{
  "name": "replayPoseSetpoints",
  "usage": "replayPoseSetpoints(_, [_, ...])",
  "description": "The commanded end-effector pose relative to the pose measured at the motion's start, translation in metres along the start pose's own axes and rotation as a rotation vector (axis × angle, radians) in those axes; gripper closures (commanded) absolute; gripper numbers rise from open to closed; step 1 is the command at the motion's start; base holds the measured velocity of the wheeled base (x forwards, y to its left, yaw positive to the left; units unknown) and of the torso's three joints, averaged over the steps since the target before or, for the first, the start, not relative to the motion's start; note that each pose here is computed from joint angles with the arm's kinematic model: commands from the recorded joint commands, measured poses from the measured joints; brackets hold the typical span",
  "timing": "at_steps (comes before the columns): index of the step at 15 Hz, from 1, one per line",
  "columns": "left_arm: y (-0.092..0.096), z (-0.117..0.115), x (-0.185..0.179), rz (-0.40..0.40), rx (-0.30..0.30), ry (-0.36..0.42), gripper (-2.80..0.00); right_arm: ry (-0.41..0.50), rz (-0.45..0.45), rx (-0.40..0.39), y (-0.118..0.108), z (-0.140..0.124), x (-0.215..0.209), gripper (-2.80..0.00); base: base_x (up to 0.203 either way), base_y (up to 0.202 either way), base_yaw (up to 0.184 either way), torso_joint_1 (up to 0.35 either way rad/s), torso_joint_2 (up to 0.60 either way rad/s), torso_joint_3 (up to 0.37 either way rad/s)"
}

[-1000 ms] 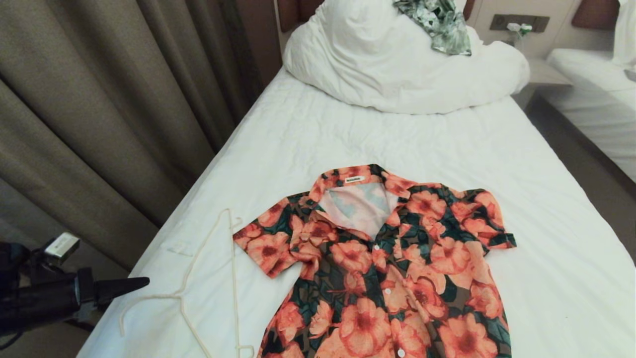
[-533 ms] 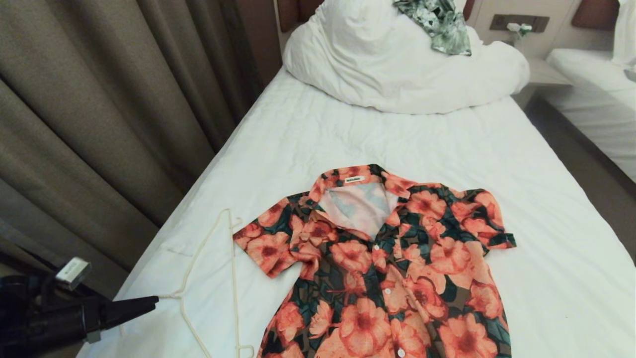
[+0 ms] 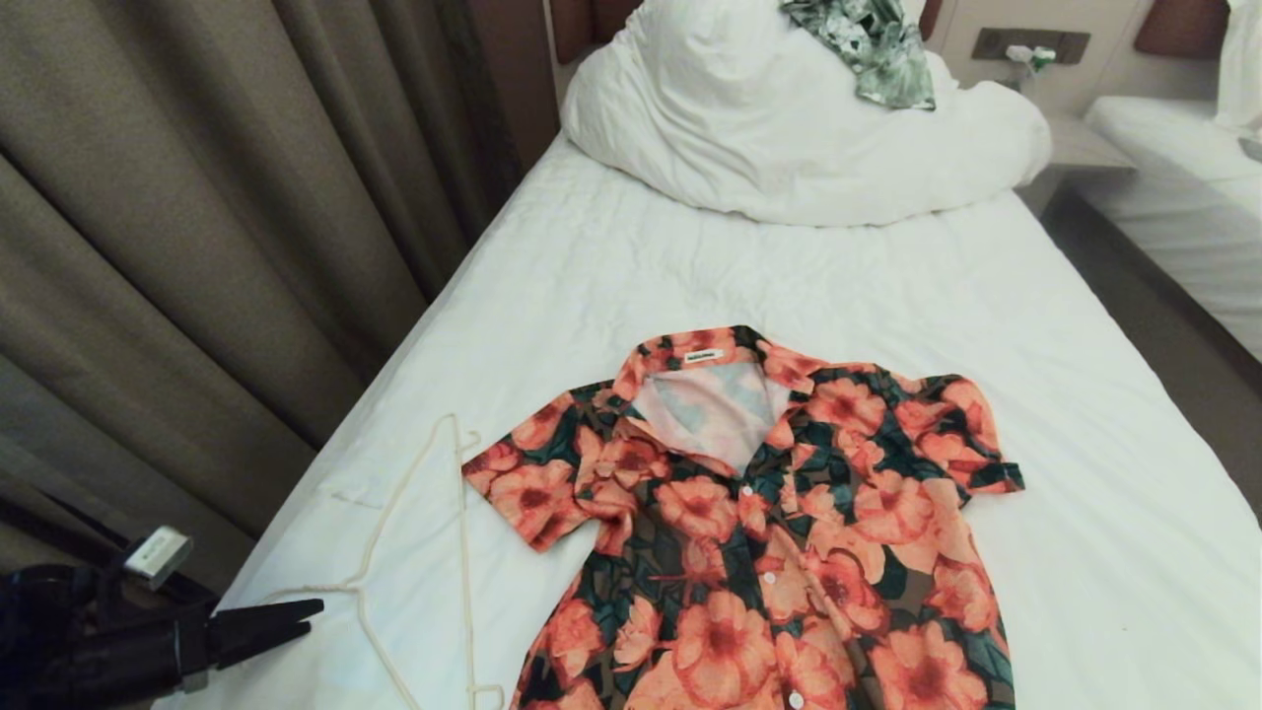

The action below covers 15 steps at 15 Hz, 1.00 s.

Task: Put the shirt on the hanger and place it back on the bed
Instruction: Lift the shirt and hanger

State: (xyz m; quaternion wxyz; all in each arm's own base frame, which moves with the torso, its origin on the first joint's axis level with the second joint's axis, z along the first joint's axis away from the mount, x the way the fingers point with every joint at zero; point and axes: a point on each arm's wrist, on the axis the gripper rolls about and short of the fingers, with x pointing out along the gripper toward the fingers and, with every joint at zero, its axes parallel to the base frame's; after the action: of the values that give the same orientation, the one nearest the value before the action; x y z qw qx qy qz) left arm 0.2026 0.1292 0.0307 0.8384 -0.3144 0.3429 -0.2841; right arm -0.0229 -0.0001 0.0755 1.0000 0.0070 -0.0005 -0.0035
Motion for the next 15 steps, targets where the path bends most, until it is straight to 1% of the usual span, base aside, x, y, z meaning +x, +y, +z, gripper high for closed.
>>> replayPoseSetpoints(1, [0.002,0.001,0.006,-0.012,0.005,0.021,-2.8,0.001,0.001,0.0,0.0,0.0,0.0,0.0,0.0,0.0,0.0,0.0,0.0,0.0])
replayPoseSetpoints(3, [0.0,0.003,0.013,-0.007,0.026,0.052,-2.8,0.001,0.001,0.001,0.0,0.0,0.0,0.0,0.0,0.0,0.0,0.0,0.0,0.0])
replayPoseSetpoints(5, [-0.001,0.001,0.014,0.02,0.023,0.076,-2.8,0.001,-0.001,0.0,0.0,0.0,0.0,0.0,0.0,0.0,0.0,0.0,0.0,0.0])
replayPoseSetpoints(7, [-0.004,0.0,0.018,0.017,0.031,0.095,-2.8,0.001,0.0,0.0,0.0,0.0,0.0,0.0,0.0,0.0,0.0,0.0,0.0,0.0])
replayPoseSetpoints(8, [-0.006,-0.001,0.02,0.031,0.036,0.113,-2.8,0.001,0.001,0.0,0.0,0.0,0.0,0.0,0.0,0.0,0.0,0.0,0.0,0.0])
replayPoseSetpoints(10, [-0.01,-0.002,0.023,0.033,0.045,0.131,-2.8,0.001,0.001,0.0,0.0,0.0,0.0,0.0,0.0,0.0,0.0,0.0,0.0,0.0])
replayPoseSetpoints(12, [-0.018,0.0,0.031,0.007,0.072,0.159,-2.8,0.001,0.001,0.0,0.0,0.0,0.0,0.0,0.0,0.0,0.0,0.0,0.0,0.0])
replayPoseSetpoints(13, [-0.022,0.001,0.033,0.002,0.086,0.161,-2.8,0.001,0.001,0.0,0.0,0.0,0.0,0.0,0.0,0.0,0.0,0.0,0.0,0.0])
replayPoseSetpoints(14, [-0.03,0.004,0.03,0.002,0.109,0.151,-2.8,0.001,0.0,0.0,0.0,0.0,0.0,0.0,0.0,0.0,0.0,0.0,0.0,0.0])
replayPoseSetpoints(15, [-0.037,0.005,0.031,-0.005,0.118,0.155,-2.8,0.001,0.001,0.001,0.0,0.0,0.0,0.0,0.0,0.0,0.0,0.0,0.0,0.0])
